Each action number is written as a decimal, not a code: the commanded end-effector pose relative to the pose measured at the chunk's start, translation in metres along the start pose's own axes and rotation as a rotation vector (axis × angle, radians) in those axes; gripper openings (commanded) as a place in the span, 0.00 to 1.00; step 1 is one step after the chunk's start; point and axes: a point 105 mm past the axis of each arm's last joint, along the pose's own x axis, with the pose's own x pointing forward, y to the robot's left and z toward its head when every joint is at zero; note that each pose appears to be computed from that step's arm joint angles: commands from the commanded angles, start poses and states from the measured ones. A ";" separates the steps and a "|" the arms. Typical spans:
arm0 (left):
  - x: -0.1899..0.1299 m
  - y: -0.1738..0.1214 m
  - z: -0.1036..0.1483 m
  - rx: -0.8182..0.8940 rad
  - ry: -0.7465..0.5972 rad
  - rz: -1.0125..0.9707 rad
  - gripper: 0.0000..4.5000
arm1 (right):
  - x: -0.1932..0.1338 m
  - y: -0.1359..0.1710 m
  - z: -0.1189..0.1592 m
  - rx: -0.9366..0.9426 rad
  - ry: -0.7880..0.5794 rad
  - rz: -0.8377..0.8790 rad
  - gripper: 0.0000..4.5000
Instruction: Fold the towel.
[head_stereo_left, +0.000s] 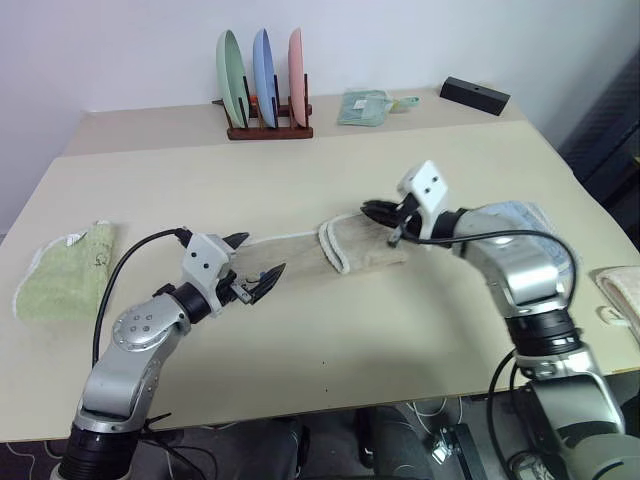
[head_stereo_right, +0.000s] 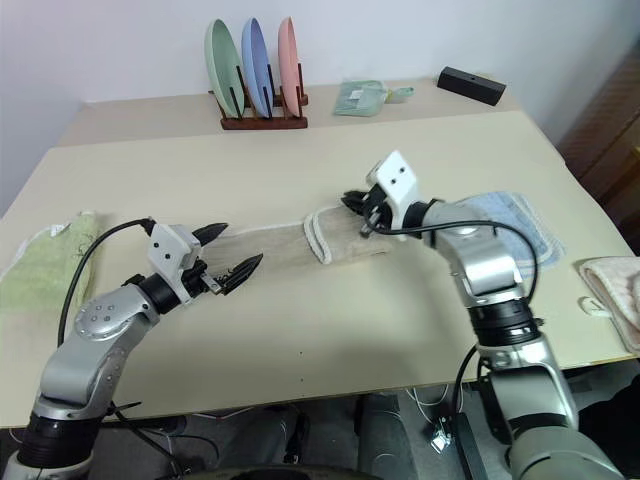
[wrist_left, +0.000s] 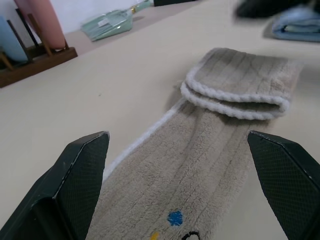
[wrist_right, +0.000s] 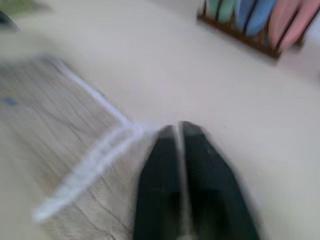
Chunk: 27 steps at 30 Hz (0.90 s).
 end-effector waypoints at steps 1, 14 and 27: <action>-0.001 -0.003 0.013 0.014 -0.043 0.006 1.00 | 0.005 -0.008 -0.005 -0.020 -0.006 -0.036 0.01; -0.007 -0.005 0.008 -0.004 -0.026 0.021 1.00 | 0.009 0.012 -0.041 -0.138 0.080 0.029 0.01; -0.056 -0.019 -0.017 -0.600 -0.006 0.255 1.00 | -0.026 0.023 0.060 -0.414 -0.168 0.180 0.98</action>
